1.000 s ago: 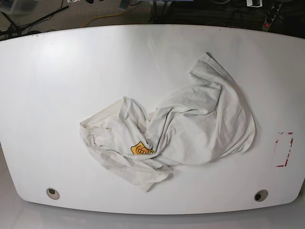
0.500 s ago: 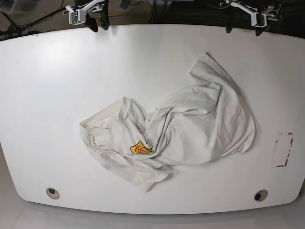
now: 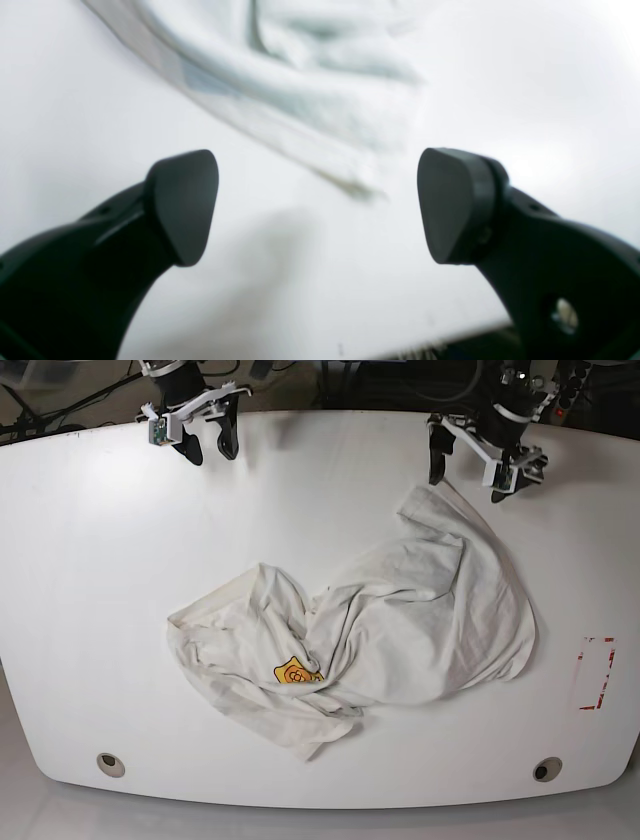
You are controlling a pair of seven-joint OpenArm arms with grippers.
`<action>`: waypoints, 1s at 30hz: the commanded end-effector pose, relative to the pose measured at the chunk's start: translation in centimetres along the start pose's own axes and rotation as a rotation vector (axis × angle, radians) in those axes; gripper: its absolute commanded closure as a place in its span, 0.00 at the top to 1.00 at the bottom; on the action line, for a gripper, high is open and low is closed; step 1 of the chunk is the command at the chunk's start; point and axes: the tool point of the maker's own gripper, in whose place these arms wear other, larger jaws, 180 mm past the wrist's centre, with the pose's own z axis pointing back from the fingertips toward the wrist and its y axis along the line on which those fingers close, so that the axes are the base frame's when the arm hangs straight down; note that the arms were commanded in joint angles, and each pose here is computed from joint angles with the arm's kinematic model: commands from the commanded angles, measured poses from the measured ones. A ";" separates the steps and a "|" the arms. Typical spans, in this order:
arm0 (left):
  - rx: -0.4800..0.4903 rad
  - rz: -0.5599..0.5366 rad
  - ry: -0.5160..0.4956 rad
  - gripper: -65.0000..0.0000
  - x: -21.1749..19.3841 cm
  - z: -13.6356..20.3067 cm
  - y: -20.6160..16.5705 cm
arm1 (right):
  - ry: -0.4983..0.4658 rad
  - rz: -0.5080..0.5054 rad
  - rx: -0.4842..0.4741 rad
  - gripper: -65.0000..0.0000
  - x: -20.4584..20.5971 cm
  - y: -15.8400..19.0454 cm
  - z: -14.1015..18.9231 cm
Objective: Fold the T-shirt properly
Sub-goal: 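Reach both grippers down and pinch two edges of the crumpled shirt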
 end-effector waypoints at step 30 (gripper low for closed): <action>-0.066 -0.370 0.159 0.81 -2.6 -5.0 -2.1 | -0.050 0.002 -0.013 0.51 2.3 -0.5 -1.5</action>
